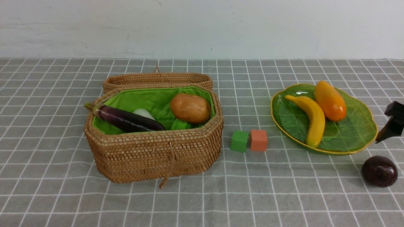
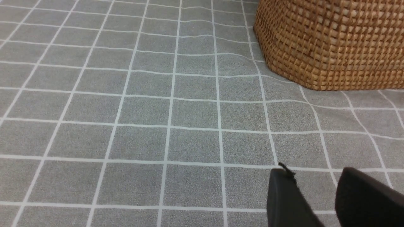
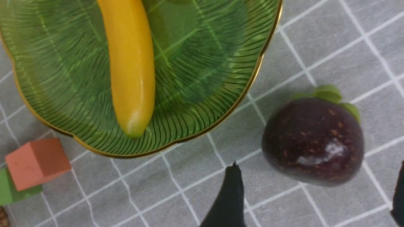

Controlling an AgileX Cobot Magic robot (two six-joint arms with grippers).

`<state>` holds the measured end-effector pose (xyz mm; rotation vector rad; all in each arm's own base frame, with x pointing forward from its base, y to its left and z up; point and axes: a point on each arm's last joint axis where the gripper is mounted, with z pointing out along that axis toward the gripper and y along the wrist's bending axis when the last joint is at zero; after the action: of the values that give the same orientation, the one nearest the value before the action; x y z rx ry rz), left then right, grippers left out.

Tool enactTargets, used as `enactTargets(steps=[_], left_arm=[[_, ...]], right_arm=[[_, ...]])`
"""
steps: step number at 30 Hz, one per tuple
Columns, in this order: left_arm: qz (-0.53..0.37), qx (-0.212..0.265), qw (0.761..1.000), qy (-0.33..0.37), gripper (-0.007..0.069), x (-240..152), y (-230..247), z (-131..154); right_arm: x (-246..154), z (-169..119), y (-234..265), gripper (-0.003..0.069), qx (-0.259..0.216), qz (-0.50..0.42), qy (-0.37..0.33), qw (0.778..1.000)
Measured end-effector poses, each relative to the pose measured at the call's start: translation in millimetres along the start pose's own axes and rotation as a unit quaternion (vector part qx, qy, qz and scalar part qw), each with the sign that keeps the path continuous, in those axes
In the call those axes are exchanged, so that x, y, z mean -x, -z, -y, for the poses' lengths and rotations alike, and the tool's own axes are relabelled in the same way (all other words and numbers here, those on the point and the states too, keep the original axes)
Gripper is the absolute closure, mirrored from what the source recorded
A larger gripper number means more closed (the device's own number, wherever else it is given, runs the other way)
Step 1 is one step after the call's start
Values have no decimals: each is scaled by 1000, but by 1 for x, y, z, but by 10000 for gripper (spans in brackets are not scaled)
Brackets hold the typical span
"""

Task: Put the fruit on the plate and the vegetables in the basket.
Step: Use the right arm to grab a mangosteen and put it into the right plate

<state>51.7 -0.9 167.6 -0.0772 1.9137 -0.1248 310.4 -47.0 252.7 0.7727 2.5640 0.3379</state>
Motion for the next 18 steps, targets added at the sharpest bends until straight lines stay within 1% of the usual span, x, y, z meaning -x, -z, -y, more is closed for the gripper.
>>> enactTargets(steps=[2, 3, 5, 8, 10, 15, 18], left_arm=[[0, 0, 1000, 0, 386, 0, 0, 0], [0, 0, 1000, 0, 386, 0, 0, 0], [0, 0, 1000, 0, 386, 0, 0, 0], [0, 0, 1000, 0, 386, 0, 0, 0], [0, 0, 1000, 0, 386, 0, 0, 0], [0, 0, 1000, 0, 386, 0, 0, 0], [0, 0, 1000, 0, 386, 0, 0, 0]], right_arm=[[0, 5, -22, 22, -12, -25, -2, 1000], [0, 5, -24, 22, -12, -26, -3, 1000], [1, 12, -47, 27, -30, -46, -1, 998], [0, 18, -68, 70, -43, -61, 9, 997], [2, 18, -69, 92, -43, -58, 18, 997], [2, 17, -63, 92, -42, -52, 37, 997], [5, 11, -38, 92, -30, -16, 36, 999]])
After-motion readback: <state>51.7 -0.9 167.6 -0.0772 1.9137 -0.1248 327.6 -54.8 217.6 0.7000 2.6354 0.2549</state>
